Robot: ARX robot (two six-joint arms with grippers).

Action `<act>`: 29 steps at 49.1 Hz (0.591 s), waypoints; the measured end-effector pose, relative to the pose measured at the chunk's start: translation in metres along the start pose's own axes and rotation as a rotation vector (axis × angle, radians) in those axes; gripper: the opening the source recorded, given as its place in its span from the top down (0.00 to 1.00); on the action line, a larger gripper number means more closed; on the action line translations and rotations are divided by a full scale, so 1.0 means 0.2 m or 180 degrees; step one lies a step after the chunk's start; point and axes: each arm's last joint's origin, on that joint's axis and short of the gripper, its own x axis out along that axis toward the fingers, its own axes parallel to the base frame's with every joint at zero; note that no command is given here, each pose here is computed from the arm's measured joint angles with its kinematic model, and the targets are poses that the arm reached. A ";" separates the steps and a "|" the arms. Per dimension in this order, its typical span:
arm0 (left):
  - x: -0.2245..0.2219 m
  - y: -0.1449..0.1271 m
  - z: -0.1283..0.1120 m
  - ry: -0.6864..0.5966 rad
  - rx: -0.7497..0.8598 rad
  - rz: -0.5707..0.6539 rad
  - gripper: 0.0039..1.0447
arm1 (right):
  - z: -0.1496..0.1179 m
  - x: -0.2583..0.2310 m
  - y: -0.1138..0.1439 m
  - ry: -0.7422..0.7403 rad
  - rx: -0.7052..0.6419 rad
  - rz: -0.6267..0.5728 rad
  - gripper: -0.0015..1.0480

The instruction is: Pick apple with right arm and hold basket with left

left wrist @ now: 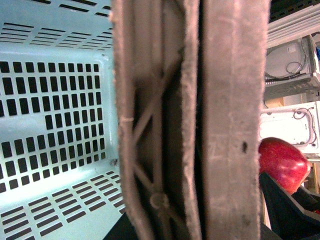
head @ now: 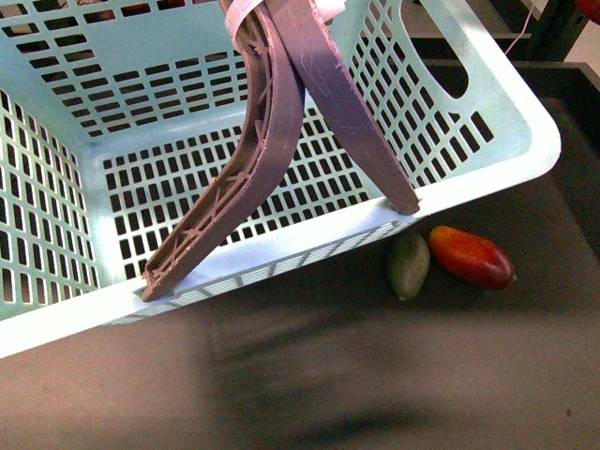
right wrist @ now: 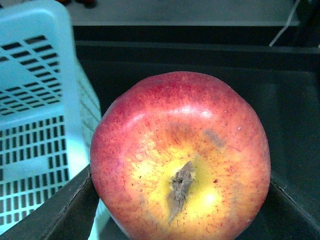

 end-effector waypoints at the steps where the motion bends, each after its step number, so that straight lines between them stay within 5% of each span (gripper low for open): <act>1: 0.00 0.00 0.00 0.0000 -0.0001 0.0000 0.86 | 0.01 0.00 0.03 -0.0011 0.0004 0.0040 0.24; 17: 0.00 0.00 0.00 0.0003 0.0000 -0.0002 0.86 | 0.06 0.07 0.30 -0.0061 -0.0099 0.0519 0.24; 29: 0.00 0.00 0.00 -0.0003 0.0000 0.0002 0.86 | -0.04 0.21 0.47 0.0226 -0.0160 0.0702 0.23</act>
